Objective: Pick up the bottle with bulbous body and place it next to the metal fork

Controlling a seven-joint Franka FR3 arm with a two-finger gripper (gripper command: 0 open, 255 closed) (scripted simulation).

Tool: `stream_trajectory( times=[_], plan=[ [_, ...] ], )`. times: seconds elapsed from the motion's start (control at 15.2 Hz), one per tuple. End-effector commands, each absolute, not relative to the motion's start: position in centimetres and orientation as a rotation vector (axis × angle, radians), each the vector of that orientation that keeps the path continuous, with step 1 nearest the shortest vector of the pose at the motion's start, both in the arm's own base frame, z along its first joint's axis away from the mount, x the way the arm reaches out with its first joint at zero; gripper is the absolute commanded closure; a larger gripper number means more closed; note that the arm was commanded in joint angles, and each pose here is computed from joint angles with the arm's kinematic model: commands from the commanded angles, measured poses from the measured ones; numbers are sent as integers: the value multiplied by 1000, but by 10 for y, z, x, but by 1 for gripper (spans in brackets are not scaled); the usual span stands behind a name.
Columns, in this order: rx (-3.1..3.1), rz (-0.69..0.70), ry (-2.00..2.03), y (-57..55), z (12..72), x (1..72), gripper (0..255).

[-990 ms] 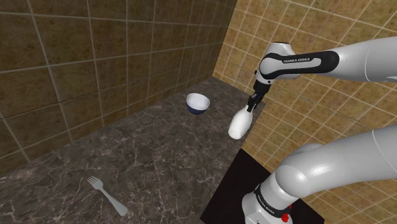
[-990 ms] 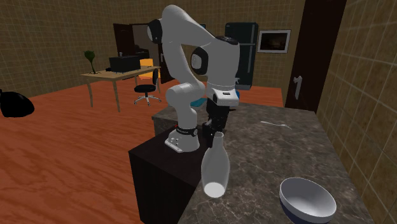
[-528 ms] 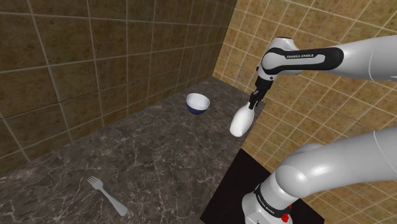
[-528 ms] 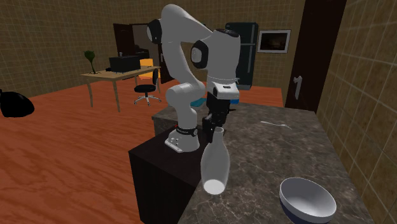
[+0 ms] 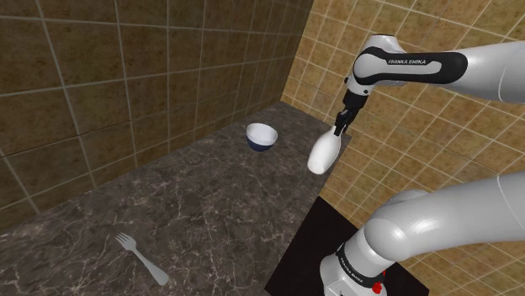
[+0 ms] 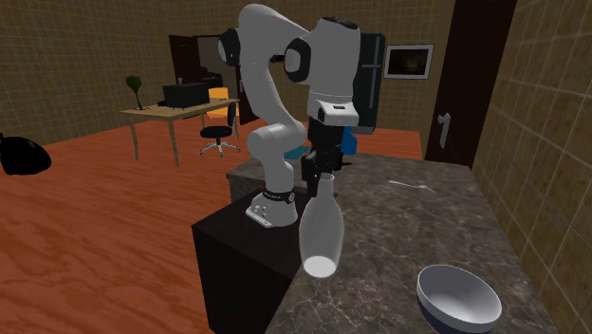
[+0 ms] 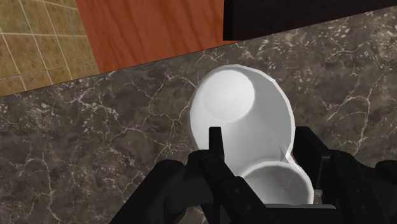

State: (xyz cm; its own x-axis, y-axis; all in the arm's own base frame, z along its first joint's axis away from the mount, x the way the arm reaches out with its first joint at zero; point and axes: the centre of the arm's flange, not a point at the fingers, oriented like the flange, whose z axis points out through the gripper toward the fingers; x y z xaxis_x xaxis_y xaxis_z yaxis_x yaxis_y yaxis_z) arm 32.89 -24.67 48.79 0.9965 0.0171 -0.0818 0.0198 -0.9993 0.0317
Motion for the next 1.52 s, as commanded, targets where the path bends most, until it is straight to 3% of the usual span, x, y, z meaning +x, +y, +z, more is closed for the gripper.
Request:
stream_trajectory(
  times=[0.0,1.45],
  plan=[
    [3106,-127,29,-245,499,329,255],
    [3106,-127,29,-245,615,329,255]
  ],
)
